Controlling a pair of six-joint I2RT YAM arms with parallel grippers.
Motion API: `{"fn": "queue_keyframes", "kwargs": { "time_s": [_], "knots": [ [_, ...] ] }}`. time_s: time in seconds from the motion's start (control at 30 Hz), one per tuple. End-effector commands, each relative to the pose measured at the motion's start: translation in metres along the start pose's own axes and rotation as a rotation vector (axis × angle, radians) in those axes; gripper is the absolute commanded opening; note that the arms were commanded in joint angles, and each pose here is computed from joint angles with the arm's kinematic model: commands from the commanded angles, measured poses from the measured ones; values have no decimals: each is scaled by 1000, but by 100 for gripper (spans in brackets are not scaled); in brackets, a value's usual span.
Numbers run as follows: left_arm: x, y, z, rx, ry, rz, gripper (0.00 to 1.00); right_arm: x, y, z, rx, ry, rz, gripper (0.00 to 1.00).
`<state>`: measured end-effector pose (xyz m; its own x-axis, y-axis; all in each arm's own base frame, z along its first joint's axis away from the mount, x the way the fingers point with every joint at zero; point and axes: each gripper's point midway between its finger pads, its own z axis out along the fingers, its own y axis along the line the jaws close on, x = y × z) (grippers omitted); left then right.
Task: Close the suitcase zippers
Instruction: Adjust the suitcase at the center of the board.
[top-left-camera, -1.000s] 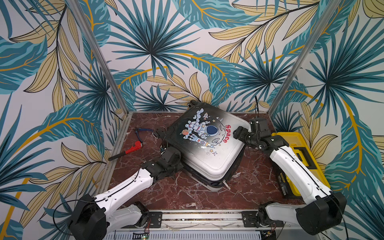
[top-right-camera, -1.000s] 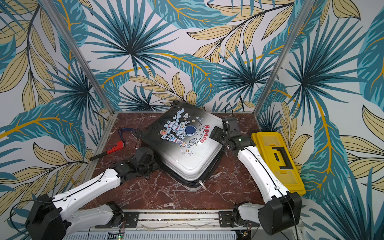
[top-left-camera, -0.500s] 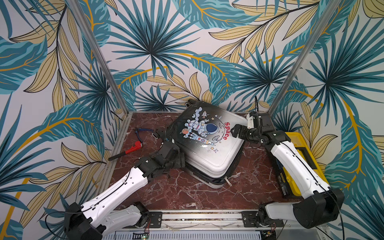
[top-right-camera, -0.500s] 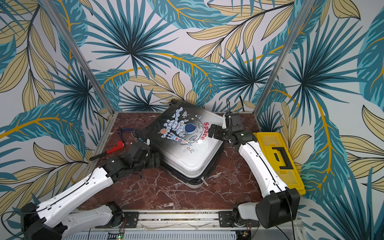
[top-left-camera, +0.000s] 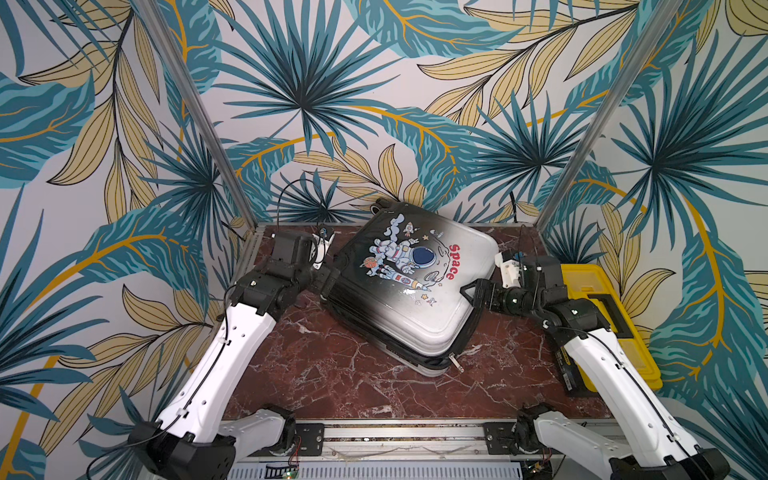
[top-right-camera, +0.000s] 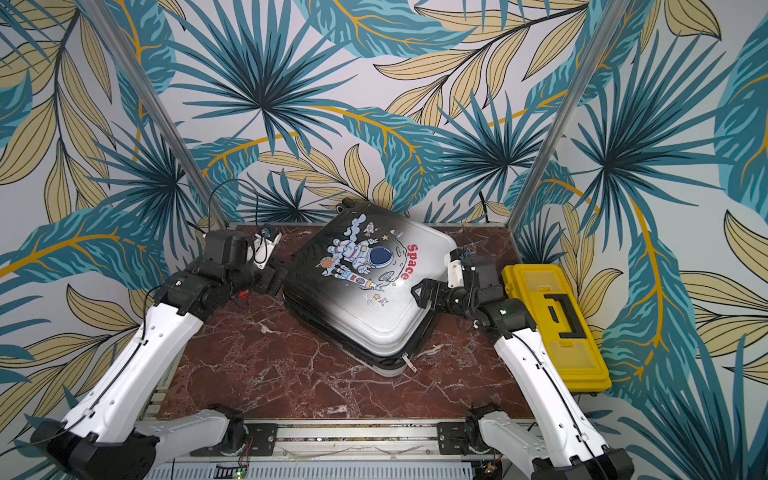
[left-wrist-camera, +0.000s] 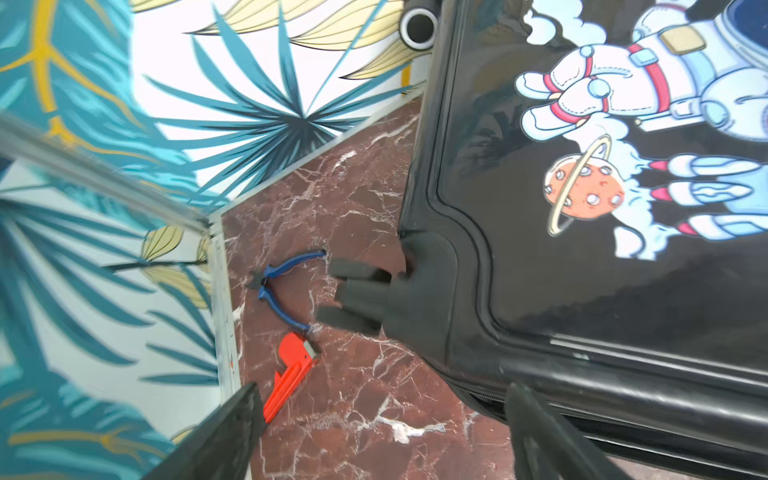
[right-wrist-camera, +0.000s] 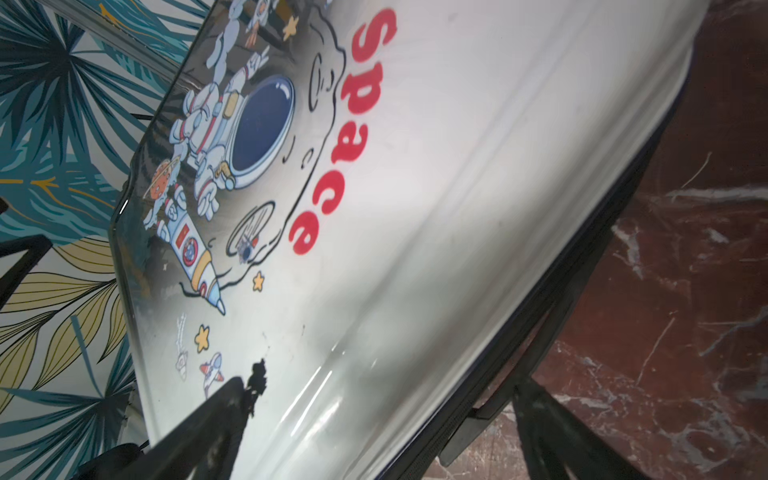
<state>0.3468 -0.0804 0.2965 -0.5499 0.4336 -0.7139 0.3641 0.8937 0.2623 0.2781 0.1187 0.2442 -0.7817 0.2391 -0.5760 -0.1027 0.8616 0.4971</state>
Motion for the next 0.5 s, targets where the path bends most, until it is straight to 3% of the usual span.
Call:
{"fn": "queue_keyframes", "kwargs": {
  "time_s": [0.0,0.07,0.2,0.33,0.47],
  "knots": [
    [-2,-9,22,120,21,173,93,23,3,4,-41,50,35,99],
    [8,3,37,96,78,251,93,32,1,3,-36,71,34,99],
    [21,19,42,166,177,370,96,53,-4,-1,-41,109,14,99],
    [20,12,39,233,147,524,96,72,-7,6,-63,160,71,99],
    [26,9,46,265,151,622,95,70,4,9,-127,144,123,99]
  ]
}}
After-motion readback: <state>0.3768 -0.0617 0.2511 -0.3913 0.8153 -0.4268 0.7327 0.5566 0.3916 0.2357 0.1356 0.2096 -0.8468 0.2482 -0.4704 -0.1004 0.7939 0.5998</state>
